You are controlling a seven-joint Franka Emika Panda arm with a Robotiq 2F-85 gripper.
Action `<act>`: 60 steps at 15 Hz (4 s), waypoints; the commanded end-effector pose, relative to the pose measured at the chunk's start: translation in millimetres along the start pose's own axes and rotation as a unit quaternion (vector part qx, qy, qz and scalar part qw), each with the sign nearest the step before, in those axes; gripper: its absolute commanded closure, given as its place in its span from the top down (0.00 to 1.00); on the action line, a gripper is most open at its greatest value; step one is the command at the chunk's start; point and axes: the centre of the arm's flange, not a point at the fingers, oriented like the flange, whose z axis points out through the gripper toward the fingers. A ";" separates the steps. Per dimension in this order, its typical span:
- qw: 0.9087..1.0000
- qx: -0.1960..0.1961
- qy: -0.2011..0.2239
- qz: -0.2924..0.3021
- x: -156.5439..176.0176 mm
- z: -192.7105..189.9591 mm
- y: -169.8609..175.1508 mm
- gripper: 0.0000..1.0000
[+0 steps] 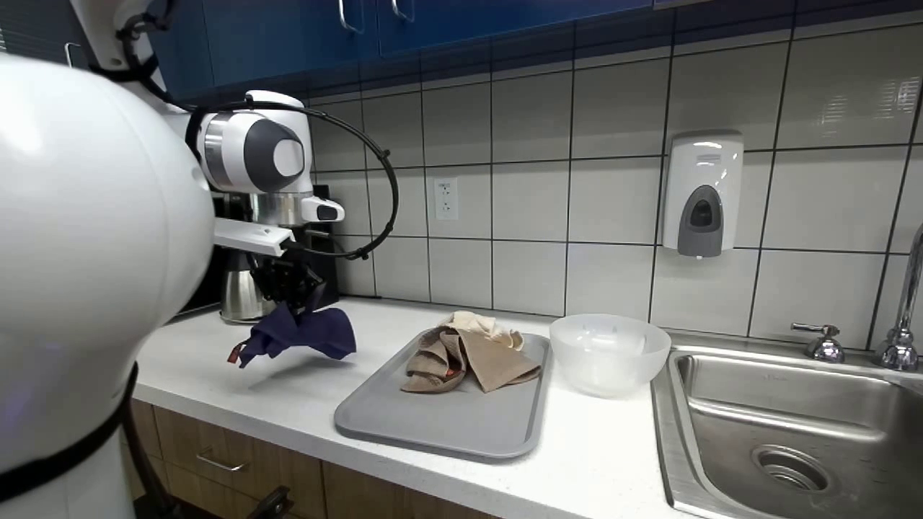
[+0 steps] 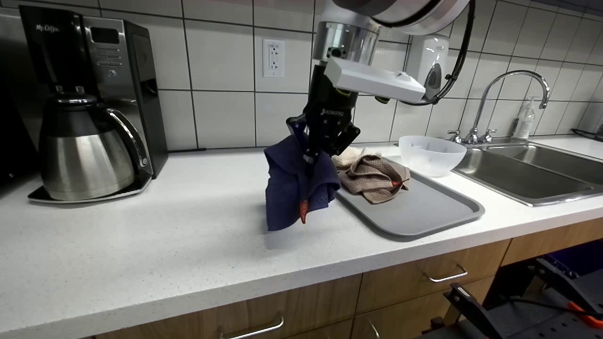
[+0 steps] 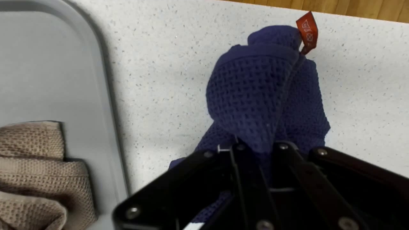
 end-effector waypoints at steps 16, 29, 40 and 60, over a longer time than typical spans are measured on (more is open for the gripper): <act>0.999 0.005 -0.042 -0.001 17.3 51.6 -9.4 0.03; 0.999 0.001 -0.037 0.014 18.1 49.4 0.1 0.89; 1.000 0.004 -0.002 0.029 21.6 6.7 16.1 1.00; 0.996 -0.004 0.039 0.074 41.7 -21.7 137.4 1.00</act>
